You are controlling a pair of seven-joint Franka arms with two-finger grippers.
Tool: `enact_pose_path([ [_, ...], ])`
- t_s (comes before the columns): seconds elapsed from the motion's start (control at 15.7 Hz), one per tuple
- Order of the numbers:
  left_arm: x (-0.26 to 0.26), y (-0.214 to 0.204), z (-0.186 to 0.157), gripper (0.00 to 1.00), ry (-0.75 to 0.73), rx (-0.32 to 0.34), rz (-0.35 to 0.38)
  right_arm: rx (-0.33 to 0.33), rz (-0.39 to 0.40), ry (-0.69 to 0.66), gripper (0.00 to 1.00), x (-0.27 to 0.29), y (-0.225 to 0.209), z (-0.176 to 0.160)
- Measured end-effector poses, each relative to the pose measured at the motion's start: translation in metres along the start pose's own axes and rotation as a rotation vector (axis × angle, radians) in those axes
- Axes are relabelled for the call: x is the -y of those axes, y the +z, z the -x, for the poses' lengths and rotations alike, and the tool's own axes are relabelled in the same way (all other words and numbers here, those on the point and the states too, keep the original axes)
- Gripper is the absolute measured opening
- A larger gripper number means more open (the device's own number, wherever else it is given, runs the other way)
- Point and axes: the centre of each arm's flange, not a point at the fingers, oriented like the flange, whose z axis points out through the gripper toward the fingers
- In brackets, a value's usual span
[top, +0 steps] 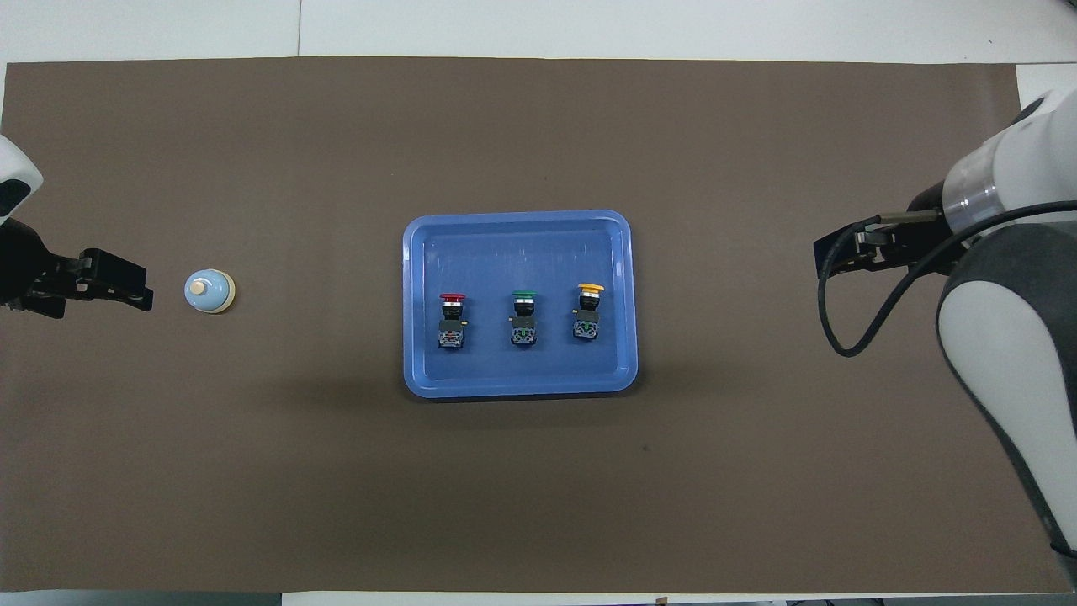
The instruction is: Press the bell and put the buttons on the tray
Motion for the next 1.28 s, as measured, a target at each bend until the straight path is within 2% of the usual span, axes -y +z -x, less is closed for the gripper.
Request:
enact_pose_path([
  [0.32, 0.0, 0.0, 0.0, 1.0, 0.0, 0.0, 0.0, -0.033, -0.004, 0.03, 1.0, -0.02, -0.018, 0.008],
  [0.7, 0.0, 0.0, 0.0, 1.0, 0.0, 0.0, 0.0, 0.014, 0.023, 0.049, 1.0, -0.035, -0.006, 0.011],
  [1.02, 0.0, 0.0, 0.0, 1.0, 0.0, 0.0, 0.0, 0.014, 0.07, 0.052, 1.0, -0.042, -0.006, 0.011],
  [1.28, 0.0, 0.0, 0.0, 1.0, 0.0, 0.0, 0.0, 0.017, 0.072, 0.052, 1.0, -0.042, -0.006, 0.011],
])
